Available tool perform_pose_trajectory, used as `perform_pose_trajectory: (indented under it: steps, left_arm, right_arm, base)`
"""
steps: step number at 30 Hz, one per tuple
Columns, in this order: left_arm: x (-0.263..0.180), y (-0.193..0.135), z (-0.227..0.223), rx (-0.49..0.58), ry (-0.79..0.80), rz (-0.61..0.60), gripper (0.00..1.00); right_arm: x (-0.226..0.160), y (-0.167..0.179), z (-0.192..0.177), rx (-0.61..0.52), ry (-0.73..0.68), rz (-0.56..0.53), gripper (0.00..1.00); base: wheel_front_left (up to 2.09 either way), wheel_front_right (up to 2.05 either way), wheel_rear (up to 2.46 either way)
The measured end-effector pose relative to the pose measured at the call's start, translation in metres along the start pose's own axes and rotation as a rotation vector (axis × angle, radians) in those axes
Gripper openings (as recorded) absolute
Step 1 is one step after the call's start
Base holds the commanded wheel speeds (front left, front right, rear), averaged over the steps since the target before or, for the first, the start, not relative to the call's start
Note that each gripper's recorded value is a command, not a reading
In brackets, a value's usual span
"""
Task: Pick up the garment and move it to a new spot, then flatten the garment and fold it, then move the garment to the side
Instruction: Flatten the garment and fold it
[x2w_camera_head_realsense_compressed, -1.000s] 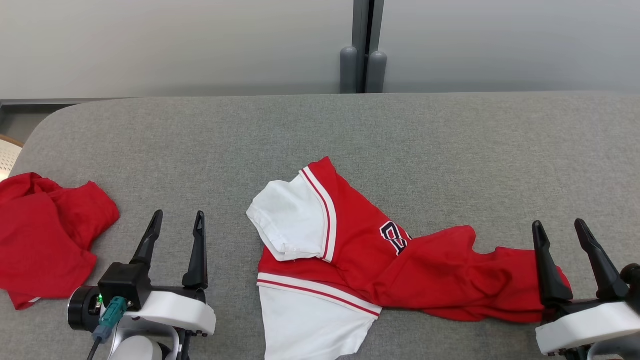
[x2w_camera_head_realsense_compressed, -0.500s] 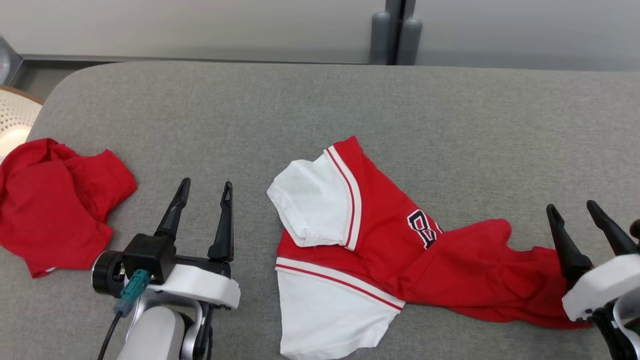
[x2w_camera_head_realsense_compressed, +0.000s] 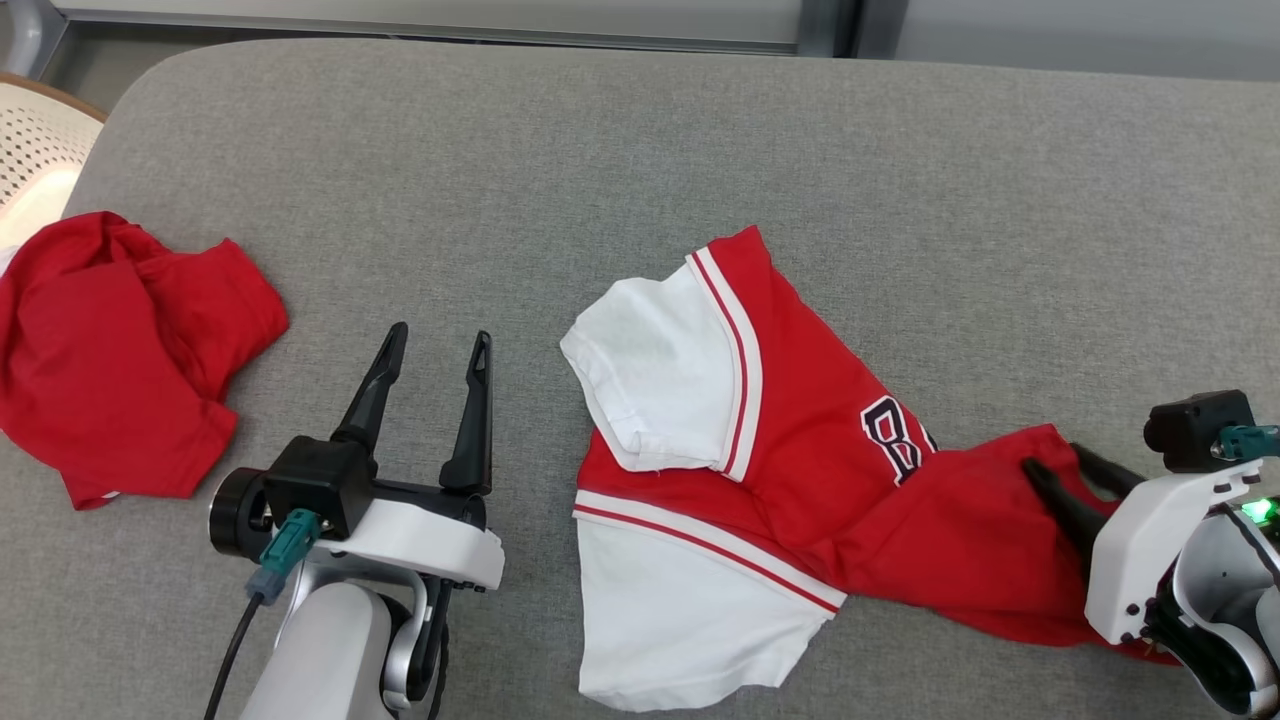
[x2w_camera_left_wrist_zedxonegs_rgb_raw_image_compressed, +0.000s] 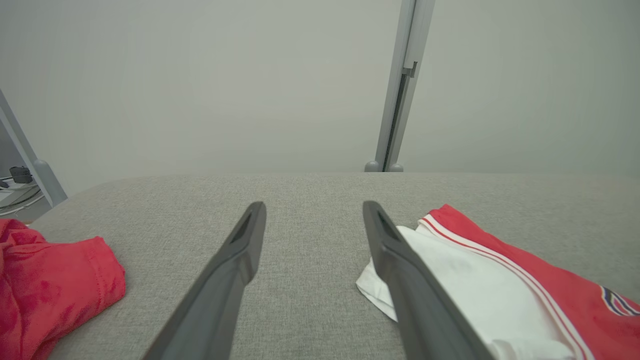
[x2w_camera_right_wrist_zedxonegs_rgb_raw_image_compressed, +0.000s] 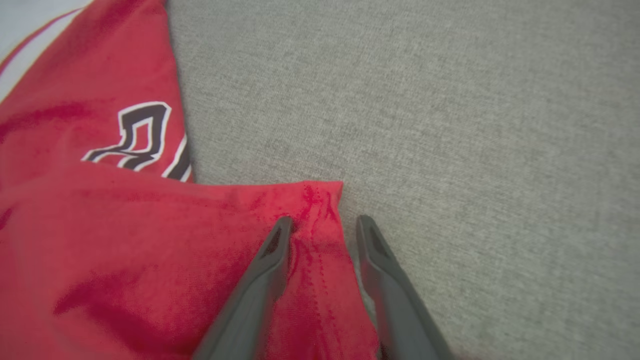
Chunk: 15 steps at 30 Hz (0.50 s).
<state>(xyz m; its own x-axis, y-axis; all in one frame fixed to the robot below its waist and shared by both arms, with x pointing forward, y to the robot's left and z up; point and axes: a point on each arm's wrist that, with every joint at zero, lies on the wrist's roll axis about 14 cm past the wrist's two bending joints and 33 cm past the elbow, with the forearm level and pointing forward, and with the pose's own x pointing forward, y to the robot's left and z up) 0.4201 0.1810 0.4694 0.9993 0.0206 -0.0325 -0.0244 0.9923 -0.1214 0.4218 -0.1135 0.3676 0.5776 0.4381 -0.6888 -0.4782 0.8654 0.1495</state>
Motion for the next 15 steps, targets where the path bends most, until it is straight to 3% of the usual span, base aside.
perform_pose_trajectory:
  steps: [4,15]
  left_arm:
    - [0.002,0.000,0.002,-0.002,-0.007,0.001,1.00]
    - [0.008,0.002,0.009,0.000,-0.034,0.008,1.00]
  right_arm:
    - [-0.001,0.002,0.001,0.026,-0.019,0.012,0.00]
    - [-0.040,-0.054,0.078,0.068,-0.419,-0.161,0.00]
  base:
    - [0.00,0.00,0.00]
    - [0.00,0.00,0.00]
